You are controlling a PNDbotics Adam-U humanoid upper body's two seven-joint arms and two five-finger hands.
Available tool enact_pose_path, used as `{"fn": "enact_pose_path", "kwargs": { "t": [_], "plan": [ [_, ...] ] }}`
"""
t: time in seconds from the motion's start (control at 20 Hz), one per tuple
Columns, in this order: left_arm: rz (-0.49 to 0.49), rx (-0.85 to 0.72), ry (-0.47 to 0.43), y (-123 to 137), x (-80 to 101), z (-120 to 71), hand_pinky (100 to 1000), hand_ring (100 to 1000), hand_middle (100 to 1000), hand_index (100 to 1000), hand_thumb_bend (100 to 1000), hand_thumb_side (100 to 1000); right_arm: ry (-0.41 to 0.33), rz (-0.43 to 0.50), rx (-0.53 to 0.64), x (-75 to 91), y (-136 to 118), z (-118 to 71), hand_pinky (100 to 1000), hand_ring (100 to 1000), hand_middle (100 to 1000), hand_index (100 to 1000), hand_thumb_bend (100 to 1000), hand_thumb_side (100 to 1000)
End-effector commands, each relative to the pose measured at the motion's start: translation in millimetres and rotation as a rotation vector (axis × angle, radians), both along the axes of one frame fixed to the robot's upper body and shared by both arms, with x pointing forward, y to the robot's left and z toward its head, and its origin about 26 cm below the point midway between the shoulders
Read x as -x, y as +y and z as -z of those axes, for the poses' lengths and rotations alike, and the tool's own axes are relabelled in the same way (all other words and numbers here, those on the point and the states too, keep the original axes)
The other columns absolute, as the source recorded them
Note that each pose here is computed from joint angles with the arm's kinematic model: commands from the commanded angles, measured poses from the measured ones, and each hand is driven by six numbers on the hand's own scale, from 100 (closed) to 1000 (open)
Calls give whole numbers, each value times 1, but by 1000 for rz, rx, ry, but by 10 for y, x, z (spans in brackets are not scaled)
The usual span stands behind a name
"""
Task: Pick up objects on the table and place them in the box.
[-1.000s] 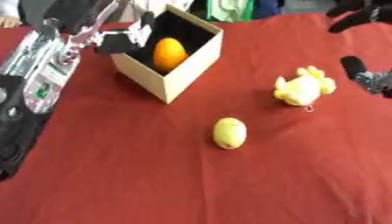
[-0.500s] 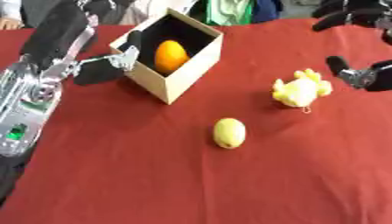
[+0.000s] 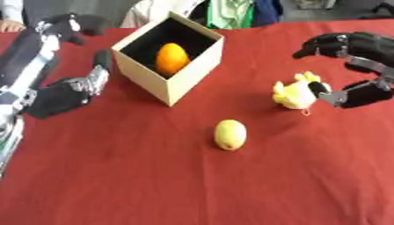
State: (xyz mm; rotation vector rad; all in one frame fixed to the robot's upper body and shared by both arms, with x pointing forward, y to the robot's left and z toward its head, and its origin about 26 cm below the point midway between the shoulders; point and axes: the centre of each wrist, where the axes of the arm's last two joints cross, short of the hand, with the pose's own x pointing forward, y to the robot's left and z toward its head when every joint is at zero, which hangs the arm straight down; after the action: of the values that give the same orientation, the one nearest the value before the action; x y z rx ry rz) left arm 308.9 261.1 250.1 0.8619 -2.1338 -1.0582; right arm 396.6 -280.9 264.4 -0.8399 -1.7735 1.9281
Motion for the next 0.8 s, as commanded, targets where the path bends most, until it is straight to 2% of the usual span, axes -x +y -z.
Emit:
{"fn": "enact_pose_path", "kwargs": {
  "t": [0.05, 0.4, 0.5, 0.8],
  "plan": [
    [-2, -2, -35, 56, 47, -35, 731, 793, 715, 898, 100, 708, 7, 45, 59, 2, -66, -44, 783, 921, 800, 944, 100, 282],
    [-22, 13, -31, 118, 80, 185, 731, 791, 713, 895, 100, 722, 28, 122, 81, 3, -143, 64, 792, 931, 801, 958, 100, 375],
    [-32, 9, -23, 120, 87, 229, 731, 790, 711, 895, 100, 730, 34, 139, 83, -3, -160, 100, 794, 934, 804, 968, 100, 449],
    [-40, -2, -5, 103, 90, 271, 729, 787, 705, 893, 100, 743, 48, 164, 97, -39, -183, 186, 796, 937, 805, 994, 100, 577]
  ]
}}
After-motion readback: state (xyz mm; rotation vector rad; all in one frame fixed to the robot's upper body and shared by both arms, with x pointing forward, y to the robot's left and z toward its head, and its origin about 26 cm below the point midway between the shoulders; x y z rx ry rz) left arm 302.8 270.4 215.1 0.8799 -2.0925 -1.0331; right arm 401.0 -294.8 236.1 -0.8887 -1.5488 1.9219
